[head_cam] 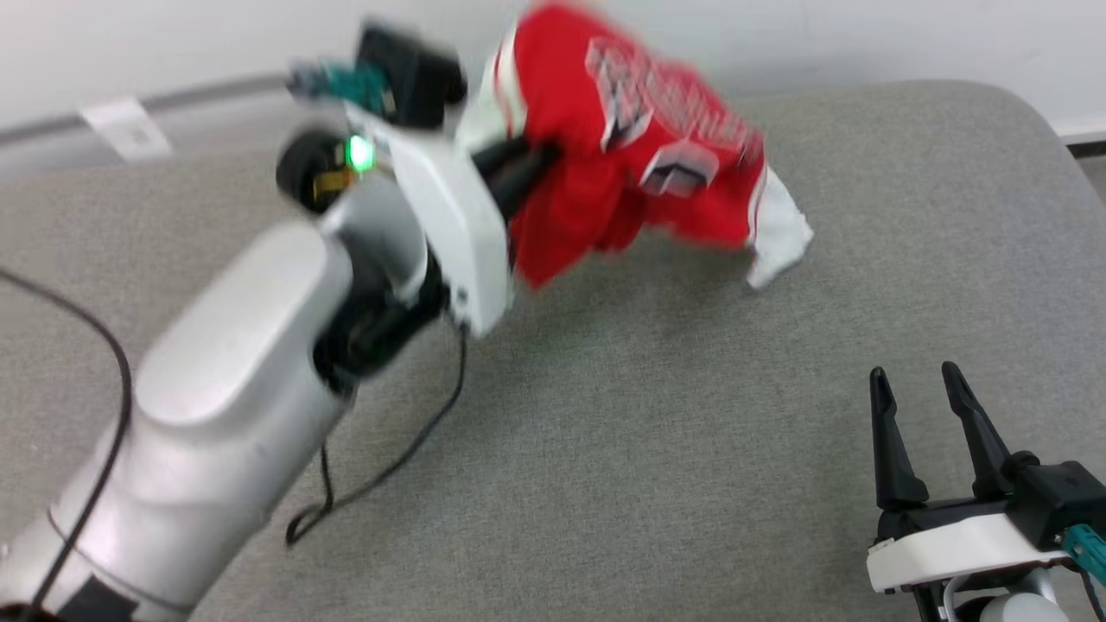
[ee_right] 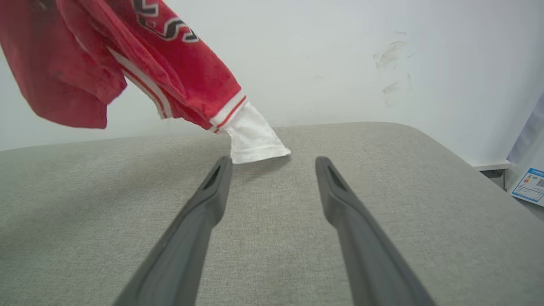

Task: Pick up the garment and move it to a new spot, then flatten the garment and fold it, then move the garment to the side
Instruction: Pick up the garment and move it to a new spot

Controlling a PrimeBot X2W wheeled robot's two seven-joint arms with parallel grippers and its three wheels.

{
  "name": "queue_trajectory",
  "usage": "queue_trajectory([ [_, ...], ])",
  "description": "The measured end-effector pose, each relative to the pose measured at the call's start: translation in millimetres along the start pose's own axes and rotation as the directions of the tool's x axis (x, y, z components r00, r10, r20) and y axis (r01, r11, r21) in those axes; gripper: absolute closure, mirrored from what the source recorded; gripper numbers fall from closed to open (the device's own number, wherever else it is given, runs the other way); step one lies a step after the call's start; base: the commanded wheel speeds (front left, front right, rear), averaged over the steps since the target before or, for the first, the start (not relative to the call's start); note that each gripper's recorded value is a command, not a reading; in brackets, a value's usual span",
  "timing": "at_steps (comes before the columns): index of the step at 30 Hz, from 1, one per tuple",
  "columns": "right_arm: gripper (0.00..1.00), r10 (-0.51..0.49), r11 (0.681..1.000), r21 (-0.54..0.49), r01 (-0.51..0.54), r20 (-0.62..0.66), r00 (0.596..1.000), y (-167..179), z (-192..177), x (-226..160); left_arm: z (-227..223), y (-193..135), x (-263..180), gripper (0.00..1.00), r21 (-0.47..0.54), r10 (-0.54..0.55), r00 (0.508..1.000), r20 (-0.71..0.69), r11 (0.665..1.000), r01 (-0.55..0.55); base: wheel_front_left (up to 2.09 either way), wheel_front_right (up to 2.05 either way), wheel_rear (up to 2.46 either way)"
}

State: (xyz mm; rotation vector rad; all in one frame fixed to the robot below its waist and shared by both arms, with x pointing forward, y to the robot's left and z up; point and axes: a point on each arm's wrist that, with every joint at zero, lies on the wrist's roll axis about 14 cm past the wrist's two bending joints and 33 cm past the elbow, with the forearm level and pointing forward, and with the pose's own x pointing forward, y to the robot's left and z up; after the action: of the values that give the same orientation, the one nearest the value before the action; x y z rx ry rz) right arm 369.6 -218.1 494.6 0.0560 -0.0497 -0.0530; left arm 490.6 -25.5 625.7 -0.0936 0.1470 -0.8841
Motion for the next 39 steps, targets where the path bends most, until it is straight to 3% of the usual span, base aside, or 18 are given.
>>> queue_trajectory([
  [4, 0.0, 0.023, 1.0, 0.007, -0.023, -0.02, 1.0, 8, -8, 6, -104, 22, -19, 1.0, -0.028, 0.047, 0.965, -0.259, 0.998, -0.056, 0.0, 0.0, 0.0],
  [7, 0.0, 0.039, 0.999, 0.009, -0.038, -0.027, 0.999, 13, -11, 12, -168, 51, -52, 1.0, 0.051, 0.13, 0.893, -0.431, 0.991, -0.12, 0.0, 0.0, 0.0],
  [11, 0.0, 0.066, 0.998, 0.003, -0.066, -0.038, 0.997, 22, -16, 17, -223, 58, -83, 1.0, 0.101, 0.166, 0.812, -0.56, 0.986, -0.132, 0.0, 0.0, 0.0],
  [13, 0.0, 0.076, 0.997, -0.001, -0.077, -0.042, 0.996, 25, -17, 18, -235, 54, -88, 0.97, 0.116, 0.165, 0.796, -0.582, 0.986, -0.12, 0.0, 0.0, 0.0],
  [14, 0.0, 0.081, 0.997, -0.004, -0.081, -0.042, 0.996, 26, -18, 18, -238, 54, -90, 0.53, 0.124, 0.171, 0.792, -0.587, 0.985, -0.121, 0.0, 0.0, 0.0],
  [15, 0.0, 0.085, 0.996, -0.004, -0.085, -0.041, 0.996, 28, -18, 19, -240, 55, -91, 0.0, 0.136, 0.183, 0.79, -0.585, 0.983, -0.127, 0.0, 0.0, 0.0],
  [24, 0.0, 0.12, 0.993, -0.011, -0.12, -0.019, 0.993, 39, -9, 16, -227, 44, -96, 0.0, 0.118, 0.244, 0.852, -0.464, 0.97, -0.213, 0.0, 0.0, 0.0],
  [30, 0.0, 0.15, 0.989, -0.01, -0.15, 0.014, 0.989, 49, 3, 8, -165, 61, -110, 0.0, 0.12, 0.387, 0.901, -0.197, 0.921, -0.369, 0.0, 0.0, 0.0],
  [34, 0.0, 0.172, 0.985, -0.01, -0.171, 0.034, 0.985, 56, 10, 3, -122, 75, -139, 0.0, 0.109, 0.493, 0.87, 0.012, 0.864, -0.491, 0.0, 0.0, 0.0],
  [39, 0.0, 0.204, 0.979, -0.017, -0.203, 0.055, 0.977, 66, 17, 0, -99, 71, -176, 0.0, 0.079, 0.562, 0.812, 0.16, 0.812, -0.578, 0.0, 0.0, 0.0],
])
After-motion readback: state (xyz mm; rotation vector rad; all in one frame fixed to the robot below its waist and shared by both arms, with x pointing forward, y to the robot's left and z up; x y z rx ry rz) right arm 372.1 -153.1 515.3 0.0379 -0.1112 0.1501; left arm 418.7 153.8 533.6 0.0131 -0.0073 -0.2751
